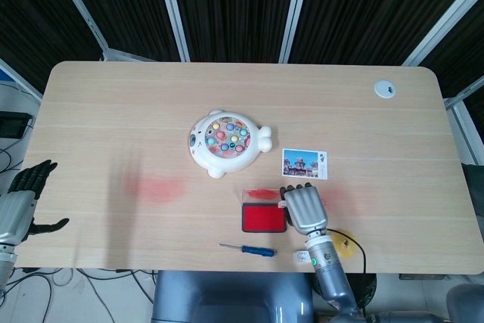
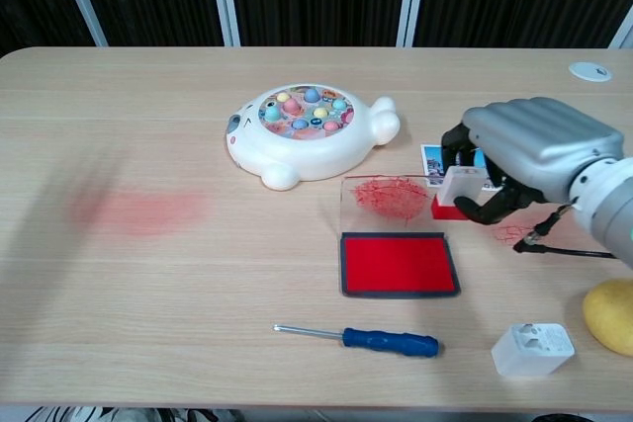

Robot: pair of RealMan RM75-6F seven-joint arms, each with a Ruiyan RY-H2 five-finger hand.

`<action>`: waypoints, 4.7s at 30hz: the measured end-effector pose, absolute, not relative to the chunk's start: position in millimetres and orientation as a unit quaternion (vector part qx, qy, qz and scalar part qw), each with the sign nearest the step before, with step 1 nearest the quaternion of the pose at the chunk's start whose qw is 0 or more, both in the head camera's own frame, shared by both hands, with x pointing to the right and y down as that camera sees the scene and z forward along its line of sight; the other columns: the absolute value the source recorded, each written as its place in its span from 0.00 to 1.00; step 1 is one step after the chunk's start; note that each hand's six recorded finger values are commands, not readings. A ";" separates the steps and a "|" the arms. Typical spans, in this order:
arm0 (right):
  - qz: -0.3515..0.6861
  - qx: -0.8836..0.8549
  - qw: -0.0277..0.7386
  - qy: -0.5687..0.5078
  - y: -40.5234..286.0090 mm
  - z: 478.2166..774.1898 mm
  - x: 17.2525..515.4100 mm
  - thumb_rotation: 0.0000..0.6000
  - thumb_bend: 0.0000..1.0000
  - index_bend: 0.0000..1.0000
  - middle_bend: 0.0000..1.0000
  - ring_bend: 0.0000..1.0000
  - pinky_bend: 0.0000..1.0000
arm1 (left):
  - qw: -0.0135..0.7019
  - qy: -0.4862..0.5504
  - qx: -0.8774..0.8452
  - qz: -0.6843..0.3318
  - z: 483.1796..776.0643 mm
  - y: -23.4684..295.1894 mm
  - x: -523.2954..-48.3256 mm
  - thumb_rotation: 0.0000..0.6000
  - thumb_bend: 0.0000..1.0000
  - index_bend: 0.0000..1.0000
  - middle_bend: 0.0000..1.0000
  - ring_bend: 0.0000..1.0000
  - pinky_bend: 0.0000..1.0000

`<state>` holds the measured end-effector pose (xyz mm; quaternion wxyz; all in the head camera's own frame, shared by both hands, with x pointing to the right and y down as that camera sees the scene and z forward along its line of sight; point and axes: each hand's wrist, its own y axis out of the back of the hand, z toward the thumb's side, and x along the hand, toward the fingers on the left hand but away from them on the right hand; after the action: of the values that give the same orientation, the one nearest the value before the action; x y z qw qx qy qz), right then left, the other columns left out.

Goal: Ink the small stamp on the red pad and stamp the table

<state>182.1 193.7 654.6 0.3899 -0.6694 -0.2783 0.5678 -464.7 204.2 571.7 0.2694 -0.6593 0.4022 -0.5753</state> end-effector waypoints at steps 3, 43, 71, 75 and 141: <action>0.576 -0.663 0.385 -0.283 190.7 654.9 201.4 1.00 0.62 0.82 0.66 0.52 0.50 | 0.268 0.404 -0.660 -0.574 571.4 205.1 -463.8 1.00 0.00 0.00 0.00 0.00 0.00; 0.595 -0.658 0.339 -0.314 199.4 708.8 255.0 1.00 0.46 0.75 0.56 0.44 0.48 | 0.258 0.405 -0.659 -0.578 572.5 207.9 -464.0 1.00 0.00 0.00 0.00 0.00 0.00; 0.608 -0.650 0.341 -0.303 199.6 717.4 254.1 1.00 0.37 0.71 0.53 0.41 0.48 | 0.258 0.404 -0.659 -0.580 572.9 208.3 -464.0 1.00 0.00 0.00 0.00 0.00 0.00; 0.609 -0.649 0.344 -0.301 197.1 716.1 252.2 1.00 0.37 0.71 0.53 0.41 0.48 | 0.257 0.404 -0.658 -0.581 573.2 208.5 -464.1 1.00 0.00 0.00 0.00 0.00 0.00; 0.601 -0.639 0.386 -0.286 178.2 665.9 233.4 1.00 0.18 0.06 0.05 0.07 0.26 | 0.256 0.404 -0.659 -0.581 572.0 207.7 -464.9 1.00 0.00 0.00 0.00 0.00 0.00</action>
<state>233.4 178.2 665.9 0.3855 -0.6387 -0.2861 0.6013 -464.9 207.7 572.0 0.2558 -0.6585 0.4042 -0.5810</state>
